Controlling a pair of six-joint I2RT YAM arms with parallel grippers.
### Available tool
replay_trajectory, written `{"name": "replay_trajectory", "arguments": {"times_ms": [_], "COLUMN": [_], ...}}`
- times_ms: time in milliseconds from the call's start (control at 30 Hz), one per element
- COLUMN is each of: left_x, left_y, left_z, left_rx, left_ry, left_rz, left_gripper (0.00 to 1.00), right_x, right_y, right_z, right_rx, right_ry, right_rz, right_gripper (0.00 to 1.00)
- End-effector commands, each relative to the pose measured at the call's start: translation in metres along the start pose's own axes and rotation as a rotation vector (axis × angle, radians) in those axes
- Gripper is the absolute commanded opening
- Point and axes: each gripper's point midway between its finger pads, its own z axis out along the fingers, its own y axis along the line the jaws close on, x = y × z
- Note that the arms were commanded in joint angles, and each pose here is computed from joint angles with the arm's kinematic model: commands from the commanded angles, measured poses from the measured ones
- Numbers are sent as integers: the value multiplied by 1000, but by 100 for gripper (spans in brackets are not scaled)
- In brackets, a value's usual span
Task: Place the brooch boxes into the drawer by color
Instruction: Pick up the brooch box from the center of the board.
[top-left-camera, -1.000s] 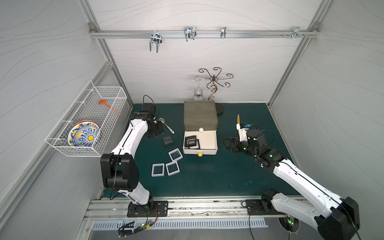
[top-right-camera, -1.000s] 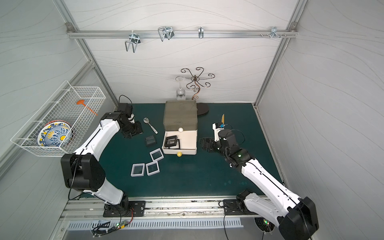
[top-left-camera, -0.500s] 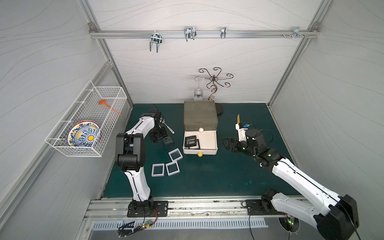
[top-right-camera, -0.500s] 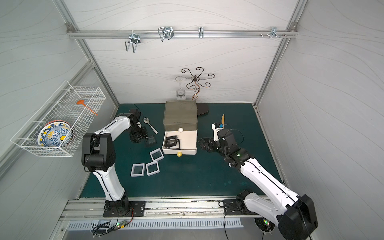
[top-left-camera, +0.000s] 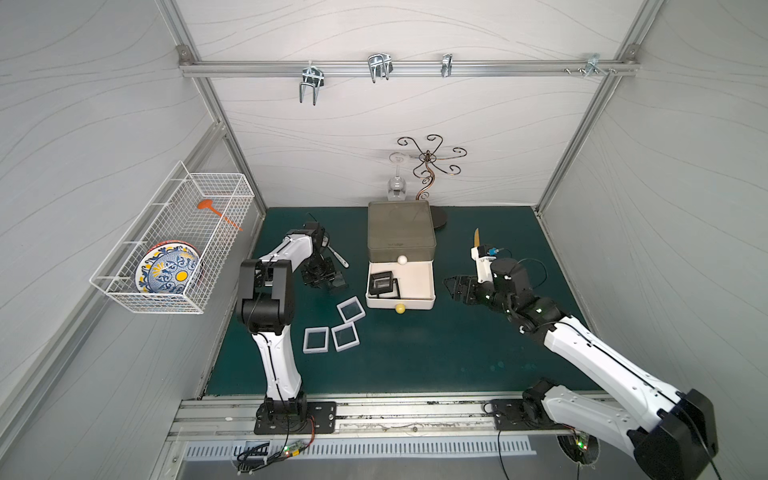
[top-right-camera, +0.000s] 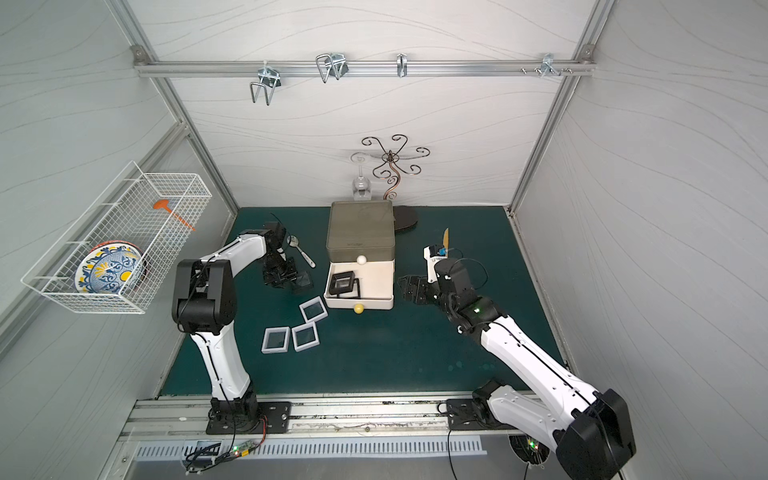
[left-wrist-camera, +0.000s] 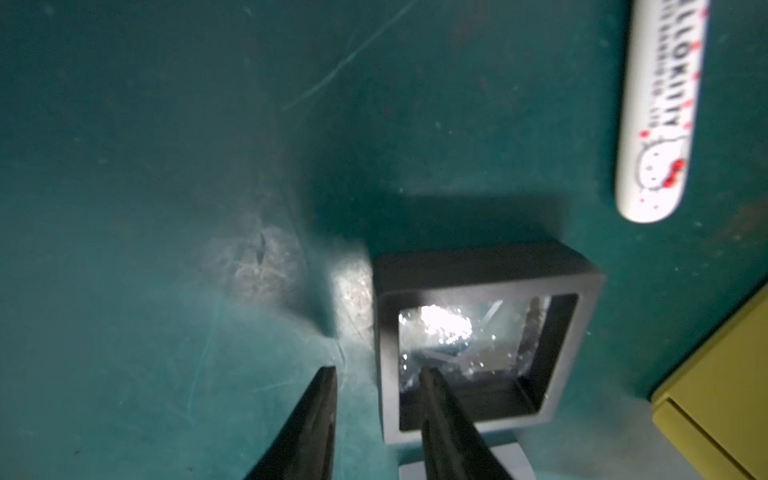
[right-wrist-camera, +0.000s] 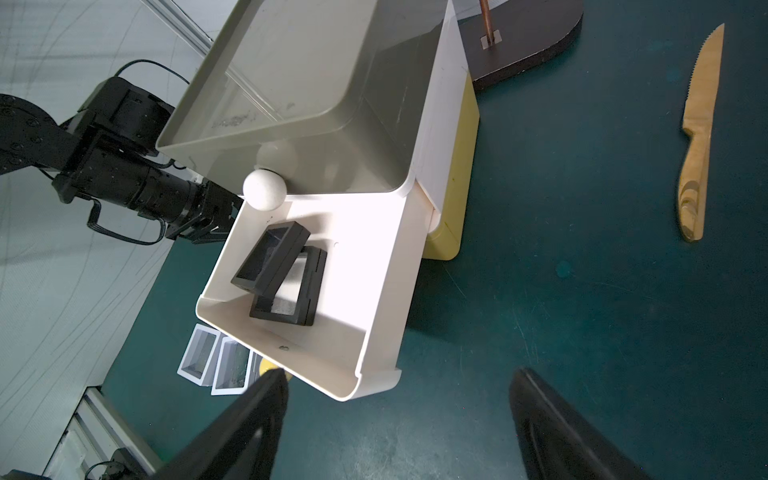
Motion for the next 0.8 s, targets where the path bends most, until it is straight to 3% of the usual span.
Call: {"name": "replay_trajectory", "arguments": {"times_ms": [0,100,200,267,367,433,600,767], "left_x": [-10,-8,-6,-5,-4,-3,-2,-1], "left_y": [-7,-8,-7,-6,-6,-6,-5,-5], "left_z": [-3,-1,1,2,2,2,4,6], "left_rx": [6,0,-12,-18,-30,-33,-43,-50], "left_ry": [-20,-12,-4,1,3,4,9,14], "left_rz": [9,16,22,24,32,32,36,40], "left_gripper": [34,20,15,4,0,0,15,17], "right_x": [3,3,3,4,4,4,5,6], "right_y": [-1,-1,-1,-2,-2,-3,-3,-3], "right_z": [-3,-3,-2,-1,-2,-2,-2,-2], "right_rx": [11,10,12,13,13,16,15,14], "right_ry": [7,9,8,13,11,11,11,10], "right_rz": [-13,-12,-11,-10,-10,-10,-8,-7], "right_gripper": [89,88,89,89,89,89,89,89]}}
